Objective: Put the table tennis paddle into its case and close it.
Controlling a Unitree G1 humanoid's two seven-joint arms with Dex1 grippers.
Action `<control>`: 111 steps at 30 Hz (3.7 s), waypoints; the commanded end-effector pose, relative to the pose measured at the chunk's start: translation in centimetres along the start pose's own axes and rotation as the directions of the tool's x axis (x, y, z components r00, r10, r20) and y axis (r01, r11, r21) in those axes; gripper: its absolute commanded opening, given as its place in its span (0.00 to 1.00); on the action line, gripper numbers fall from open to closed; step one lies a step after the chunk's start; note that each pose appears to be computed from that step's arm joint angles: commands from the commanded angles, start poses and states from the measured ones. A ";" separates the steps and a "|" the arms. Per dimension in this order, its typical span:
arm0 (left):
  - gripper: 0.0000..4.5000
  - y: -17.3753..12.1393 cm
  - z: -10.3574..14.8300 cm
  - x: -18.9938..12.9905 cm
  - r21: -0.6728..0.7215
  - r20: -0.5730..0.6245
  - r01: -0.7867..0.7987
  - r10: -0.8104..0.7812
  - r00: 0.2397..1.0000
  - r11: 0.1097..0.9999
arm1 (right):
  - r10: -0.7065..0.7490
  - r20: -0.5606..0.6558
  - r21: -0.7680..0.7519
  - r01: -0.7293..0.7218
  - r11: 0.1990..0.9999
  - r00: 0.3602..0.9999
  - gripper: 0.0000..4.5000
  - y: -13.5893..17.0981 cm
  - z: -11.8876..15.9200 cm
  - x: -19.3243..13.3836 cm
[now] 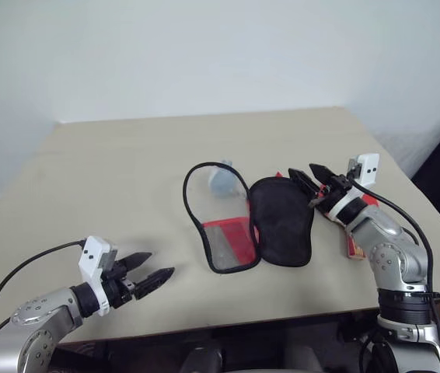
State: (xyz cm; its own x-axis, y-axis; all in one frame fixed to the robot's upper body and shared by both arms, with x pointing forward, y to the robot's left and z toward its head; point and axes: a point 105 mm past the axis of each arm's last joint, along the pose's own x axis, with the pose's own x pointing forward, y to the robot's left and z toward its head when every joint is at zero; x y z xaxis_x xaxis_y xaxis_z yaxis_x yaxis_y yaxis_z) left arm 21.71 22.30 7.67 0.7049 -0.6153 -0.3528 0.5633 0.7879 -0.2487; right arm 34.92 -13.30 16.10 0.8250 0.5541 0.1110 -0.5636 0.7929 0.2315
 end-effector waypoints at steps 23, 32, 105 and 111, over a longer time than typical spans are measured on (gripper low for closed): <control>1.00 -1.2 2.6 2.7 0.116 -0.017 0.195 -0.194 0.981 0.974 | -0.452 -0.081 -0.052 0.449 0.892 0.888 0.86 -5.1 0.4 -4.7; 1.00 -3.4 2.6 4.7 0.173 -0.088 0.360 -0.349 0.933 0.917 | -0.619 -0.281 -0.110 0.616 0.780 0.734 0.86 -6.9 -3.0 -8.9; 1.00 -6.0 1.5 8.3 0.126 -0.240 0.529 -0.491 0.837 0.839 | -0.354 -0.425 0.097 0.431 0.897 0.833 0.25 5.1 -7.7 -2.3; 1.00 -5.8 1.1 8.2 0.133 -0.260 0.516 -0.472 0.842 0.846 | -0.348 -0.474 0.079 0.433 0.898 0.809 0.25 4.4 -9.2 -2.6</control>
State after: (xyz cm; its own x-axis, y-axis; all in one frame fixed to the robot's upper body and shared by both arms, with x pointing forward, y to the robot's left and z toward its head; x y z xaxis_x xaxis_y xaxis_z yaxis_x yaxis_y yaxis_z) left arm 24.63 12.51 6.45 0.2060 -0.8873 -0.4127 0.8823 0.3508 -0.3139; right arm 29.63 -9.56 7.17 0.8318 0.2627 -0.4890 -0.1154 0.9435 0.3107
